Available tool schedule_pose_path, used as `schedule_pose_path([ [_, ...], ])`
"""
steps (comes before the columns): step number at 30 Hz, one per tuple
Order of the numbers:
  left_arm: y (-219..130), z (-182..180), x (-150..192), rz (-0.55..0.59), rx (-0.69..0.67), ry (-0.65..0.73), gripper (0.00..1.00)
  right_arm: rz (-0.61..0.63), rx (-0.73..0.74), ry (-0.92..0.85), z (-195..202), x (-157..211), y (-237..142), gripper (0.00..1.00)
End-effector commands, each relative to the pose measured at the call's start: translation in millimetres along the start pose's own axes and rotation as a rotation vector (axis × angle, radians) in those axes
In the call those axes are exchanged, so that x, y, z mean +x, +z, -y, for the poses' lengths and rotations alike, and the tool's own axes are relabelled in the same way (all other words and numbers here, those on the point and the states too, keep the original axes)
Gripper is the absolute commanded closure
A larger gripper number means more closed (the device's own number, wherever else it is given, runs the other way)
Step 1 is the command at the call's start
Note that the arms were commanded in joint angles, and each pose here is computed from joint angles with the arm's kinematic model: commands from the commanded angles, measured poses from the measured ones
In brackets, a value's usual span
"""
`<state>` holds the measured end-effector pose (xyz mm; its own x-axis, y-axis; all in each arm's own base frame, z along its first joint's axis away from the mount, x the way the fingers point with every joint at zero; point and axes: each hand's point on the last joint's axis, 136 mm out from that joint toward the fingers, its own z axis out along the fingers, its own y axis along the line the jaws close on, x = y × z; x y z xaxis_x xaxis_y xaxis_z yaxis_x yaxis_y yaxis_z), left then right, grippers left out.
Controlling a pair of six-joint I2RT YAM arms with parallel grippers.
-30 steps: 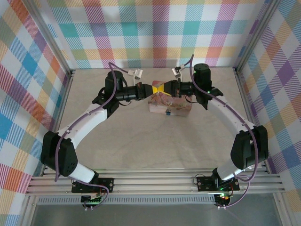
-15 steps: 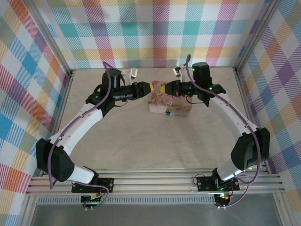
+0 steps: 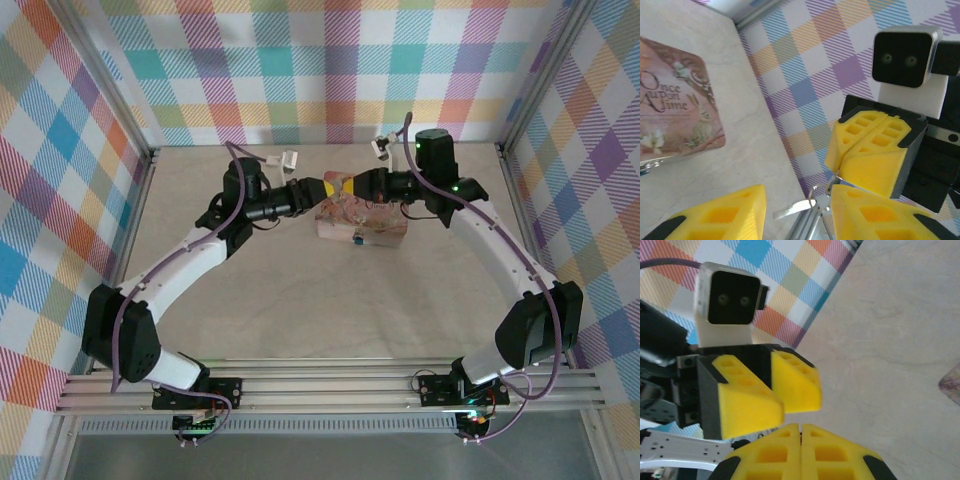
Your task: Unlock the padlock with the key
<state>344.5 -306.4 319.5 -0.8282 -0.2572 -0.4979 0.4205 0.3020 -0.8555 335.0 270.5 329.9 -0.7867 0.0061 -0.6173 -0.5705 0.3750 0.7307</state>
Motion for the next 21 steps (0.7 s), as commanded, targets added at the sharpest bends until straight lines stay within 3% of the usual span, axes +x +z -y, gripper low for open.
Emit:
schedule_pose_path([
  [1, 4.2, 34.1, -4.2, 0.005, 0.157, 0.051, 0.64, 0.017, -0.082, 0.008, -16.9, -7.6, -1.1, 1.0],
  [21, 8.3, 32.9, 5.1, -0.023, 0.221, 0.002, 0.8, 0.055, -0.087, 0.073, -10.4, -9.4, 0.4, 1.0],
])
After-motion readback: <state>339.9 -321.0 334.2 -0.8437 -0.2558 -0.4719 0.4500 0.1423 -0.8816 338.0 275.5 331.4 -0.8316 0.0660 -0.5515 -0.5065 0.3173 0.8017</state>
